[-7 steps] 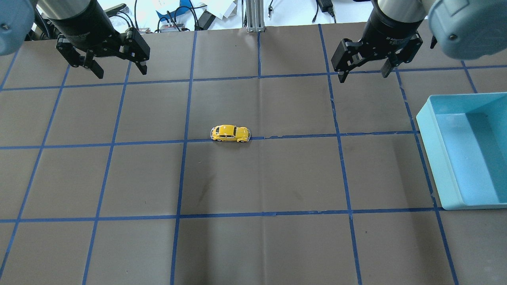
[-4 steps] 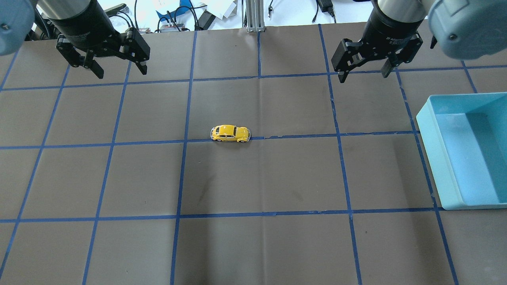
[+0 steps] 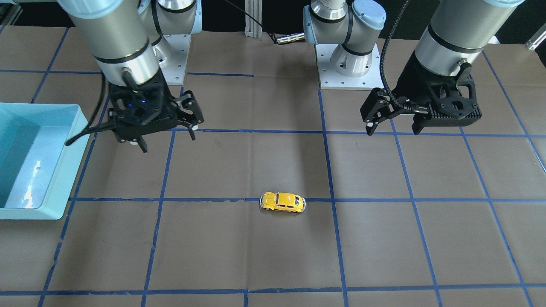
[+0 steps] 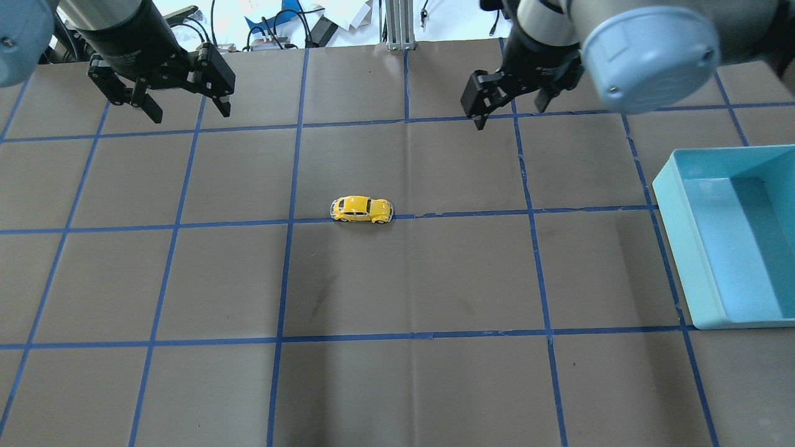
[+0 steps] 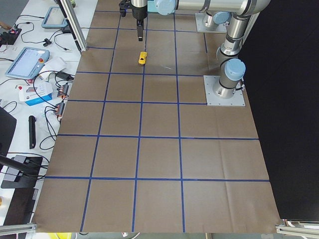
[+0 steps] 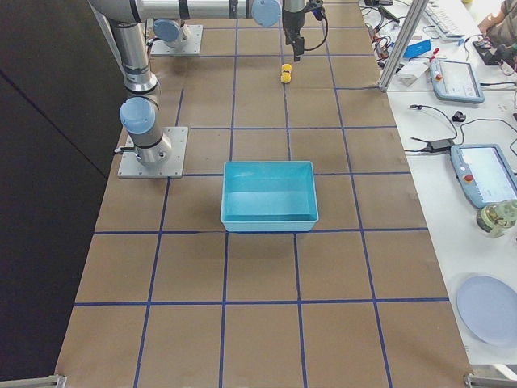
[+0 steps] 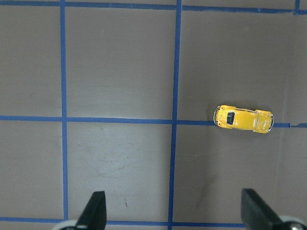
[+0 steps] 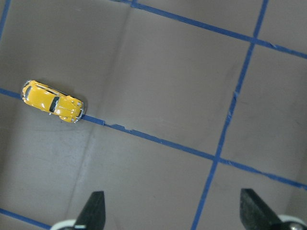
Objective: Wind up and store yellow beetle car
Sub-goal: 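Move the right gripper over the stopped yellow car, then lower the right gripper and grasp the yellow car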
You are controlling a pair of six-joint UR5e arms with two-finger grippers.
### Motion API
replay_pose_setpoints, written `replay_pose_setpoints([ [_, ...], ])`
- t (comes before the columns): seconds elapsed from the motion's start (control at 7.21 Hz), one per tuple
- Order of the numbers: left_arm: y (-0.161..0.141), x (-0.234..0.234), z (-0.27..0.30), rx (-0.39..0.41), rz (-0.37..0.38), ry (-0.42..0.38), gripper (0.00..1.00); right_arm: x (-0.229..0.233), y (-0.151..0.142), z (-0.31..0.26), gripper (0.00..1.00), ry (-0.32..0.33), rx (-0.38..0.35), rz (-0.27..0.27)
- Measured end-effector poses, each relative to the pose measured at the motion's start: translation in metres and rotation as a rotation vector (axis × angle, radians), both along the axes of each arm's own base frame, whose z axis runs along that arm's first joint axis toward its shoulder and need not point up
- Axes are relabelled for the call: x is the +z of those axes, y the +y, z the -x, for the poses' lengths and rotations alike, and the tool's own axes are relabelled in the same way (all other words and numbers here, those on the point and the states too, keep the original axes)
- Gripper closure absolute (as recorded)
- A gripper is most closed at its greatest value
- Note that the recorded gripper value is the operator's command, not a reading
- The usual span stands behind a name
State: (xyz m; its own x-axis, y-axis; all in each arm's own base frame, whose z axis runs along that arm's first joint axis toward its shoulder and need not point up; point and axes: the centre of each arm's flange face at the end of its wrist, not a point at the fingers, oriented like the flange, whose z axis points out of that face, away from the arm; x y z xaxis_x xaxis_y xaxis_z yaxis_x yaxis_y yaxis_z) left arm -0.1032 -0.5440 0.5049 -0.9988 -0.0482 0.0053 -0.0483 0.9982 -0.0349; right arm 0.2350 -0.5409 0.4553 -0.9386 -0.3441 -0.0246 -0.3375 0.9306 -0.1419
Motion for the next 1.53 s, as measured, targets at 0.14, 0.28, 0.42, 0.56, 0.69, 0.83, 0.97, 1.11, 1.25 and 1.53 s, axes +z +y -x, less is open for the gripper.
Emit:
replay_pose_setpoints([
  [0.14, 0.0, 0.0, 0.0, 0.001, 0.0, 0.0, 0.0, -0.018, -0.005, -0.037, 0.0, -0.005, 0.094, 0.039],
  [0.28, 0.0, 0.0, 0.0, 0.001, 0.0, 0.0, 0.0, -0.039, -0.01, -0.067, 0.0, -0.005, 0.199, 0.072],
  [0.42, 0.0, 0.0, -0.001, 0.001, 0.0, 0.0, 0.0, -0.064, -0.016, -0.088, 0.0, 0.005, 0.308, 0.079],
  [0.56, 0.0, 0.0, -0.001, 0.001, 0.0, 0.0, 0.0, -0.09, -0.022, -0.101, 0.0, 0.018, 0.408, 0.065],
  [0.69, 0.0, 0.0, -0.001, 0.001, 0.0, 0.0, 0.0, -0.109, -0.024, -0.116, 0.0, 0.028, 0.509, 0.067],
  [0.83, 0.0, 0.0, -0.001, 0.001, 0.0, 0.0, 0.0, -0.126, -0.025, -0.133, 0.0, 0.036, 0.614, 0.086],
  [0.97, 0.0, 0.0, -0.001, 0.001, 0.001, 0.0, 0.0, -0.144, -0.026, -0.147, 0.0, 0.043, 0.688, 0.099],
  [1.11, 0.0, 0.0, -0.001, 0.002, 0.001, 0.0, 0.0, -0.16, -0.023, -0.162, 0.0, 0.047, 0.745, 0.108],
  [1.25, 0.0, 0.001, -0.001, 0.002, 0.001, 0.0, 0.0, -0.173, -0.02, -0.175, 0.0, 0.053, 0.795, 0.109],
  [1.53, 0.0, 0.001, -0.002, 0.002, 0.001, 0.0, 0.0, -0.198, -0.015, -0.193, 0.0, 0.058, 0.839, 0.092],
])
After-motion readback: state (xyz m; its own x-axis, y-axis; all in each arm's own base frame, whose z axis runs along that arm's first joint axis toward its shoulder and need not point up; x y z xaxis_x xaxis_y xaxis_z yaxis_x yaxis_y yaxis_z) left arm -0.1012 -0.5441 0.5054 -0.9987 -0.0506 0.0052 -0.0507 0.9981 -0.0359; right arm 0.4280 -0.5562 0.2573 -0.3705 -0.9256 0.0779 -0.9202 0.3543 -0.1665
